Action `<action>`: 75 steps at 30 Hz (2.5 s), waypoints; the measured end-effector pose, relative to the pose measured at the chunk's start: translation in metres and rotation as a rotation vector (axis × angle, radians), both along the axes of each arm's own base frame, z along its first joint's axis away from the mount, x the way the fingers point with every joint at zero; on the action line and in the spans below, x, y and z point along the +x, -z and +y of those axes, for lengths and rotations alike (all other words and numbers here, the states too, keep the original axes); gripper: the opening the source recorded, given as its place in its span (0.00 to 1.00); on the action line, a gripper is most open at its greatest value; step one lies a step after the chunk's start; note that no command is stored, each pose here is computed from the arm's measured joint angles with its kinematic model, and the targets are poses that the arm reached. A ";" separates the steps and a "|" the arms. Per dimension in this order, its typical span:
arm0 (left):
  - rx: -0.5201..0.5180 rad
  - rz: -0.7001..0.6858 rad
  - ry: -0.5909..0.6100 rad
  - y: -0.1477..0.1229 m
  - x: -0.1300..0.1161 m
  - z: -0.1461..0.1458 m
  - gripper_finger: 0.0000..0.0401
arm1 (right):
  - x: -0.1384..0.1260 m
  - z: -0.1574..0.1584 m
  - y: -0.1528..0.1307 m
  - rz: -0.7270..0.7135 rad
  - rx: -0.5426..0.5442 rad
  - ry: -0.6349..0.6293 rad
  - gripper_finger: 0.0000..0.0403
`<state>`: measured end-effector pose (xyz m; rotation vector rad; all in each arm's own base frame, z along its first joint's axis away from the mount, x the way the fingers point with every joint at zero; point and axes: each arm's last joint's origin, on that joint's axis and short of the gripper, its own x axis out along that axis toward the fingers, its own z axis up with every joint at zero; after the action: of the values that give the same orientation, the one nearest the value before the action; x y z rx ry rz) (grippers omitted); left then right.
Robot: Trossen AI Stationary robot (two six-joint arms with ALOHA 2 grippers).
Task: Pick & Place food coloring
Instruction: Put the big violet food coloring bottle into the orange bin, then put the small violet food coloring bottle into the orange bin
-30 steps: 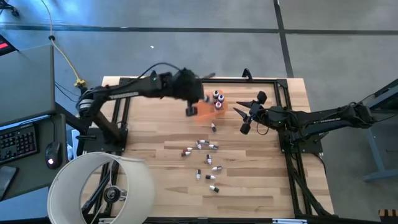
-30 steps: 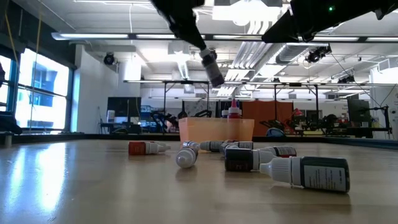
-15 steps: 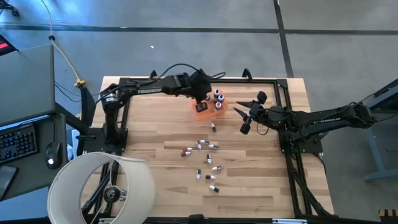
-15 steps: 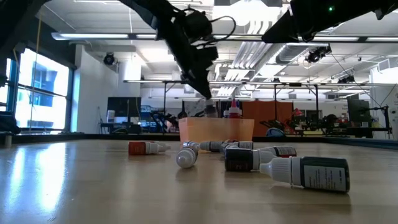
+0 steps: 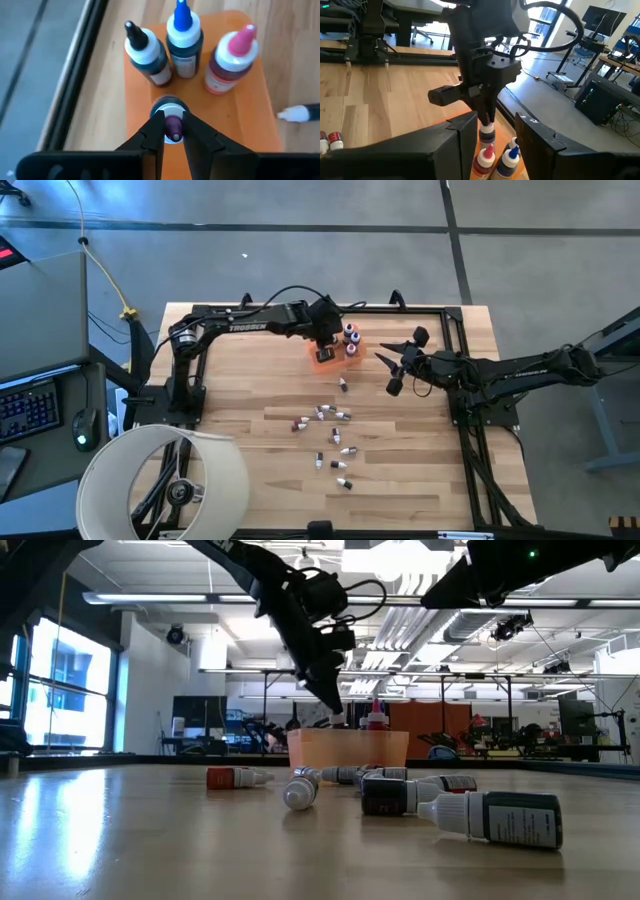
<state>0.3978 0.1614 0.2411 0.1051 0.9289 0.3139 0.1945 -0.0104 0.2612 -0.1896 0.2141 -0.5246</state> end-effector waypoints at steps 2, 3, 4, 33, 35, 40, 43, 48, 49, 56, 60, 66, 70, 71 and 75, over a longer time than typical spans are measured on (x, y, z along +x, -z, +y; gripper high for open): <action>0.031 0.003 -0.006 -0.001 0.000 0.001 0.15 | 0.000 0.000 0.000 0.000 0.000 0.000 0.31; 0.046 0.004 -0.002 -0.001 0.001 0.001 0.15 | 0.000 0.000 0.000 0.000 0.000 0.000 0.31; 0.057 0.001 0.004 -0.001 0.001 0.002 0.15 | 0.000 0.000 0.000 0.000 0.000 0.000 0.31; 0.115 -0.069 0.033 0.000 0.011 0.006 0.20 | 0.000 0.000 0.000 0.000 0.000 -0.002 0.31; 0.079 -0.049 0.015 0.005 0.009 0.007 0.20 | 0.000 0.000 0.000 0.000 0.000 -0.003 0.31; 0.119 -0.069 -0.021 0.001 0.009 0.012 0.20 | 0.000 0.000 0.000 0.000 0.002 -0.010 0.31; 0.163 -0.082 -0.056 -0.001 0.010 0.014 0.20 | 0.000 0.001 0.000 0.000 0.004 -0.022 0.31; 0.155 -0.067 -0.053 -0.013 0.002 0.010 0.20 | 0.000 0.001 0.000 0.000 0.004 -0.022 0.31; 0.156 -0.063 -0.052 -0.017 0.000 0.008 0.20 | 0.000 0.001 0.000 0.000 0.004 -0.022 0.31; 0.158 -0.085 -0.063 -0.053 -0.016 -0.019 0.20 | 0.000 0.001 0.000 0.000 0.004 -0.022 0.31; 0.207 -0.115 -0.086 -0.092 -0.039 -0.045 0.20 | 0.001 0.002 0.002 -0.001 0.042 -0.055 0.31; 0.177 -0.106 -0.137 -0.135 -0.089 -0.089 0.20 | 0.005 0.004 0.005 -0.017 0.118 -0.132 0.31; 0.063 -0.085 -0.162 -0.138 -0.119 -0.115 0.20 | 0.016 0.003 0.011 -0.021 0.107 -0.063 0.31; 0.060 -0.075 -0.158 -0.134 -0.124 -0.122 0.20 | 0.020 0.002 0.015 -0.011 0.105 -0.054 0.31; 0.060 -0.081 -0.176 -0.106 -0.141 -0.146 0.20 | 0.039 0.004 0.031 0.019 0.110 -0.074 0.31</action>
<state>0.2566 0.0149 0.3466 0.0657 0.8506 0.5060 0.2339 -0.0068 0.2303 -0.0946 0.2530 -0.4366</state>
